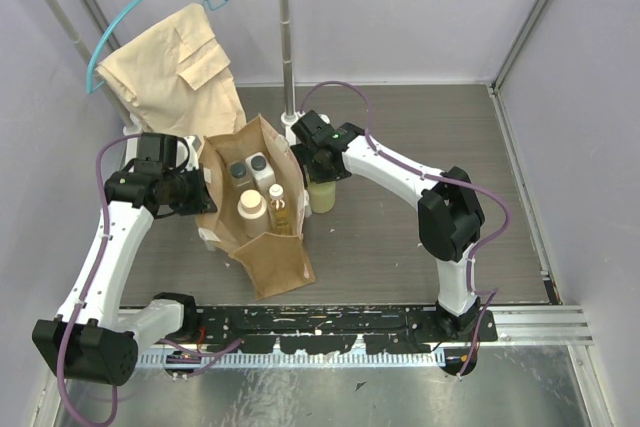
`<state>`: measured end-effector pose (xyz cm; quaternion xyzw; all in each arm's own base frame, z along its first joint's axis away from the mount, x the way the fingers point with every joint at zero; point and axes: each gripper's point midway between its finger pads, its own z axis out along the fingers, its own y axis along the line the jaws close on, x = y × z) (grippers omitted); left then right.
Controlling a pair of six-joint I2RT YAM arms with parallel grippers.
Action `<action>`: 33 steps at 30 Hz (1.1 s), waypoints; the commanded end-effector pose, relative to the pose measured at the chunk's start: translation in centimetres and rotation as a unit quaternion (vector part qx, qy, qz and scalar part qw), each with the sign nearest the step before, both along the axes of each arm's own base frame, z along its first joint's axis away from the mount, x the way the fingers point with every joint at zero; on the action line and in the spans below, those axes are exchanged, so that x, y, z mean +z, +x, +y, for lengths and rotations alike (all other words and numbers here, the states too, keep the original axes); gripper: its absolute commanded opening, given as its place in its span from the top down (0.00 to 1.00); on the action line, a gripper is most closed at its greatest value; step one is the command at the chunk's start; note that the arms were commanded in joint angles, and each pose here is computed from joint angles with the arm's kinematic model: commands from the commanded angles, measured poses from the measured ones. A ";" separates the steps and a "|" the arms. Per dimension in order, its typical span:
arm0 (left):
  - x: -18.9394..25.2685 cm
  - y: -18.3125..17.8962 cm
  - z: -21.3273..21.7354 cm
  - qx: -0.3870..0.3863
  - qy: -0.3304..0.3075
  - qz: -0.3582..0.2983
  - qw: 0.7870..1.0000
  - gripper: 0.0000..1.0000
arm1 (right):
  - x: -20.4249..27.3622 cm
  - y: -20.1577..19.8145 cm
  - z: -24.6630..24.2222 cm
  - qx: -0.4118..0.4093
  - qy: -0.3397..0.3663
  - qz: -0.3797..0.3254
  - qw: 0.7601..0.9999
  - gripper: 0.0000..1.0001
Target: Place the personal care products into the canvas bag
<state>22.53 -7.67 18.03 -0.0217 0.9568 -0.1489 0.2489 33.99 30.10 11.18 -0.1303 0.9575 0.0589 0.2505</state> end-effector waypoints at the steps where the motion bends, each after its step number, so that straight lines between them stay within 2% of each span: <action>1: -0.3 0.0 0.0 -0.007 0.003 0.007 1.000 1.00 | 0.1 0.4 0.3 0.002 -0.006 -0.007 1.000 0.55; 9: -0.2 0.0 0.0 -0.007 0.003 0.006 1.000 1.00 | 3.2 1.0 -0.9 -0.008 -0.019 -0.043 0.999 0.73; 17: -0.2 0.1 -0.1 -0.007 0.002 0.005 1.000 1.00 | 10.9 1.2 -2.2 -0.011 -0.003 -0.105 0.994 0.86; 25: -0.2 0.1 -0.2 -0.008 0.000 0.006 1.000 1.00 | 18.0 1.4 -2.6 -0.004 0.019 -0.155 0.988 0.89; 33: -0.4 0.2 -0.2 -0.009 -0.002 0.008 1.000 1.00 | 25.9 -0.1 0.6 0.060 0.115 -0.205 0.970 0.90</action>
